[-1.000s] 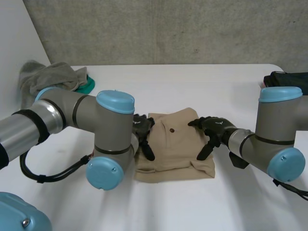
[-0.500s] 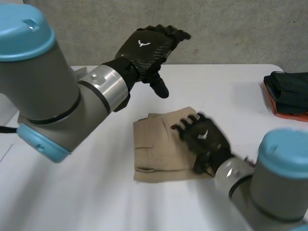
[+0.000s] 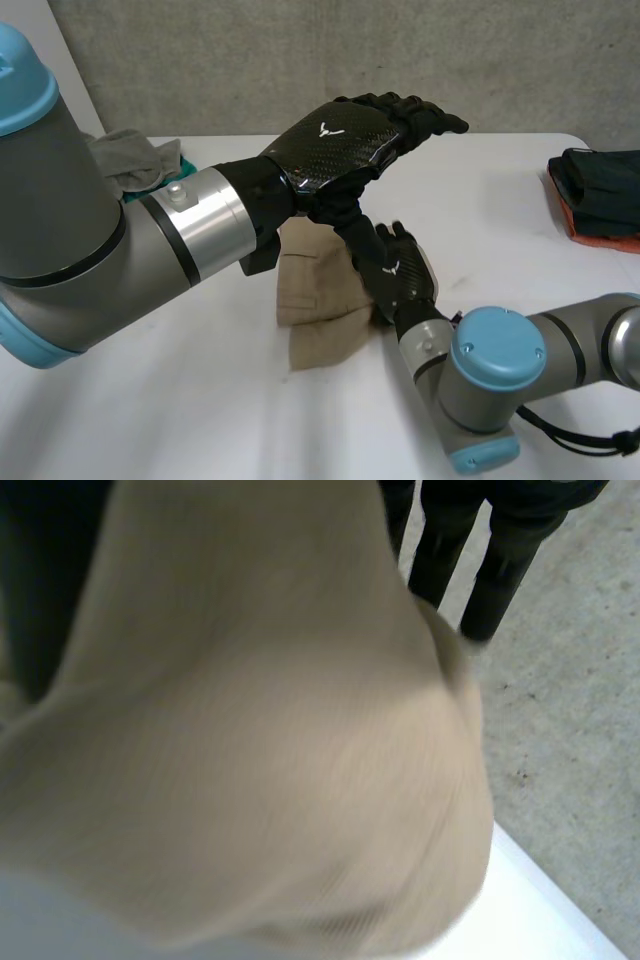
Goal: Fold the laundry.
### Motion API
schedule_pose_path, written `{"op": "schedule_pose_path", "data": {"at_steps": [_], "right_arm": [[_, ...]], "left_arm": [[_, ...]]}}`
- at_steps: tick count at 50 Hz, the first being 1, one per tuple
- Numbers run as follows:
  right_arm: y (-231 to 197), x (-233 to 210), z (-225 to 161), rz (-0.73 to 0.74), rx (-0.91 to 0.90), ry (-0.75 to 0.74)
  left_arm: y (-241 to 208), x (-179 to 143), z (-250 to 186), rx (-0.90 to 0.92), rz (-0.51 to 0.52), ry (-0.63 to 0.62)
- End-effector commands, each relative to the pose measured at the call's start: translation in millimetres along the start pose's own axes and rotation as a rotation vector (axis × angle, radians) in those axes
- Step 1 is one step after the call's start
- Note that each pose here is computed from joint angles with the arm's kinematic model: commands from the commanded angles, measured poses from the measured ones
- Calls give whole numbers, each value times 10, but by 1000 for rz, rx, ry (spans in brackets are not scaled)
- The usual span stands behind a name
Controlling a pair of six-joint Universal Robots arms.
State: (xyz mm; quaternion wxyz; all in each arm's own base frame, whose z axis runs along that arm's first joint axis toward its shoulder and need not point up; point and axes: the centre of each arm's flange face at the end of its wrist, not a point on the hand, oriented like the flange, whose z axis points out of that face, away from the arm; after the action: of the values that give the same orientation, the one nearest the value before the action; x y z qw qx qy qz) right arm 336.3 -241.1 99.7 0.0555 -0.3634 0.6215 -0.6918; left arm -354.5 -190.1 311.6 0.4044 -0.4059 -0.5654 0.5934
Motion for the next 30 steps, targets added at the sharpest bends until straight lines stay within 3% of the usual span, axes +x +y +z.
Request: {"op": "schedule_pose_path", "data": {"at_steps": [1,9,19,24,30], "right_arm": [[-136,90,158,11,54,22],[-504,973,457,-5,182,212],[-689,2773,726,-60,344,483],[-95,3624,738,-54,300,535],[656,4134,682,-33,220,520]], "left_arm": [[-8,20,-14,1,5,4],[-95,18,-4,26,21,4],[-222,25,21,78,47,7],[-190,29,15,69,41,7],[-133,19,18,54,32,4]]}}
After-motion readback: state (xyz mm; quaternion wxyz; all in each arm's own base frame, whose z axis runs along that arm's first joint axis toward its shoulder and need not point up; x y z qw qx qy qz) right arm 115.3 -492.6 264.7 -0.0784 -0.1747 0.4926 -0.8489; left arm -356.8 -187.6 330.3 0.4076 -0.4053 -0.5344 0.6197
